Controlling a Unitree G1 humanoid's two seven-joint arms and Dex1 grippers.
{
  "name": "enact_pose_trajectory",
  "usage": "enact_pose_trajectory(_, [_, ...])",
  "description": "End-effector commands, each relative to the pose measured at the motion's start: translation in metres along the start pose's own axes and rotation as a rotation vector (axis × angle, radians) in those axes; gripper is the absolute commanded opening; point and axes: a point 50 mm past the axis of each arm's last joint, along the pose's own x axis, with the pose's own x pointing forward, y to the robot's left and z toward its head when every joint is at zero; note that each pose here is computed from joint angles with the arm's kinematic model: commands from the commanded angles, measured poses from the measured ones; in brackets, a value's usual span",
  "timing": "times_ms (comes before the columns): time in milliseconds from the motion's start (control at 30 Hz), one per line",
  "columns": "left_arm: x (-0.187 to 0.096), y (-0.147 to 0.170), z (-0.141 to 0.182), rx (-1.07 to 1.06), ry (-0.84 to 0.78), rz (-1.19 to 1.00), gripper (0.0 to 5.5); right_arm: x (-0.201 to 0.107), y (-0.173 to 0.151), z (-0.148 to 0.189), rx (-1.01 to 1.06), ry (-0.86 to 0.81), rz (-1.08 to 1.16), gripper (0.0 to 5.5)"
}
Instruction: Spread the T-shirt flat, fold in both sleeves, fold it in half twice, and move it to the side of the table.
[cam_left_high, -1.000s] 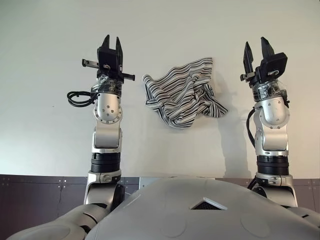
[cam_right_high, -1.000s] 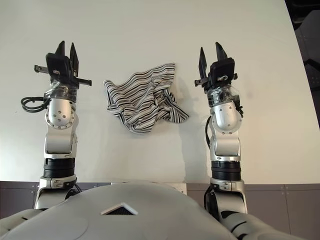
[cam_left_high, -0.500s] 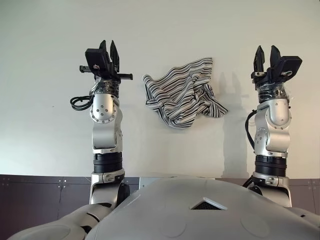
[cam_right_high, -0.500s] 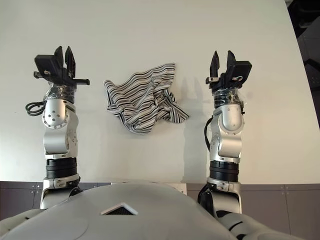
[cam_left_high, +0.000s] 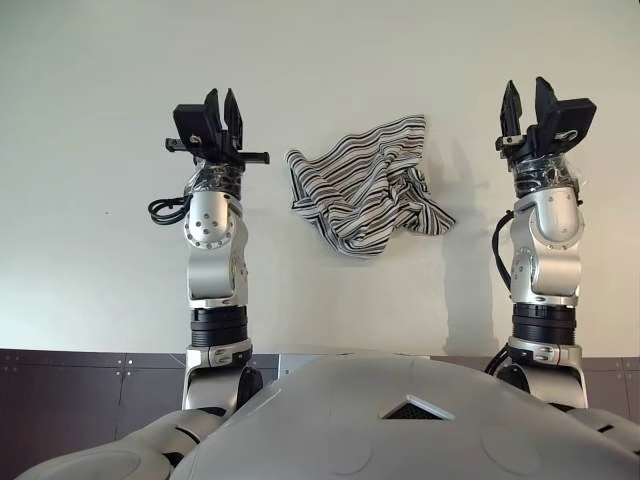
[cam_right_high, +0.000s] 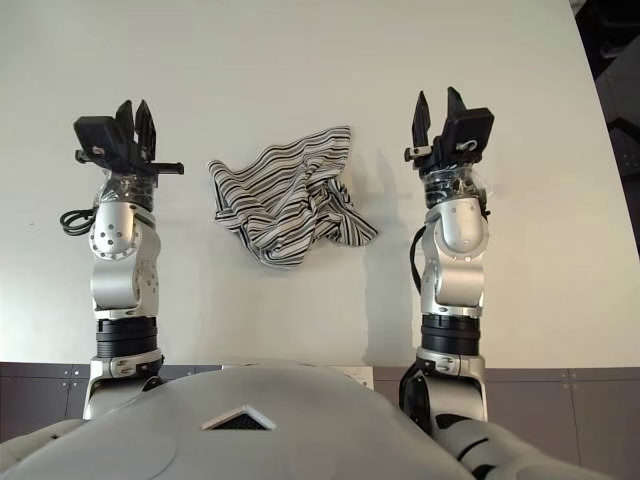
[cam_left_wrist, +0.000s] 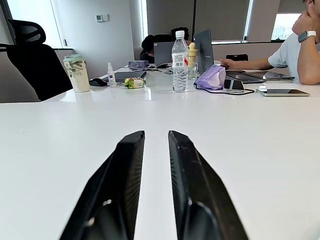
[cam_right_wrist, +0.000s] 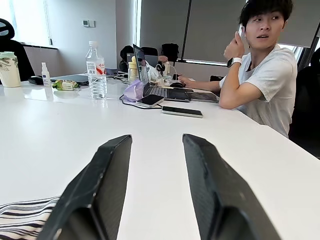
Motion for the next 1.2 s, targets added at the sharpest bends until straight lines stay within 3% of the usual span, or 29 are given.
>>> enact_pose_trajectory(33, [0.002, -0.003, 0.001, 0.004, -0.006, -0.024, 1.47, 0.002, 0.001, 0.002, -0.02, -0.011, 0.019, 1.87])
enact_pose_trajectory(133, [-0.001, -0.007, 0.0, 0.073, 0.0, -0.091, 1.83, -0.002, 0.004, -0.001, -0.057, 0.009, 0.074, 1.87])
enact_pose_trajectory(300, [-0.047, -0.006, 0.004, 0.464, -0.053, -0.577, 1.83, -0.038, -0.01, 0.002, -0.472, 0.02, 0.645, 1.87])
enact_pose_trajectory(533, [-0.092, -0.004, -0.016, 0.744, -0.044, -1.031, 1.83, -0.061, -0.011, 0.003, -0.711, 0.028, 1.086, 1.87])
enact_pose_trajectory(767, [-0.103, -0.021, -0.046, 0.862, -0.012, -1.181, 1.83, -0.072, -0.006, -0.03, -0.714, 0.107, 1.176, 1.87])
enact_pose_trajectory(1100, [-0.086, -0.026, -0.071, 1.053, 0.031, -1.268, 1.83, -0.076, -0.006, -0.069, -0.746, 0.237, 1.302, 1.87])
enact_pose_trajectory(1200, [-0.077, -0.024, -0.072, 1.088, 0.024, -1.248, 1.43, -0.074, -0.003, -0.073, -0.715, 0.234, 1.331, 1.53])
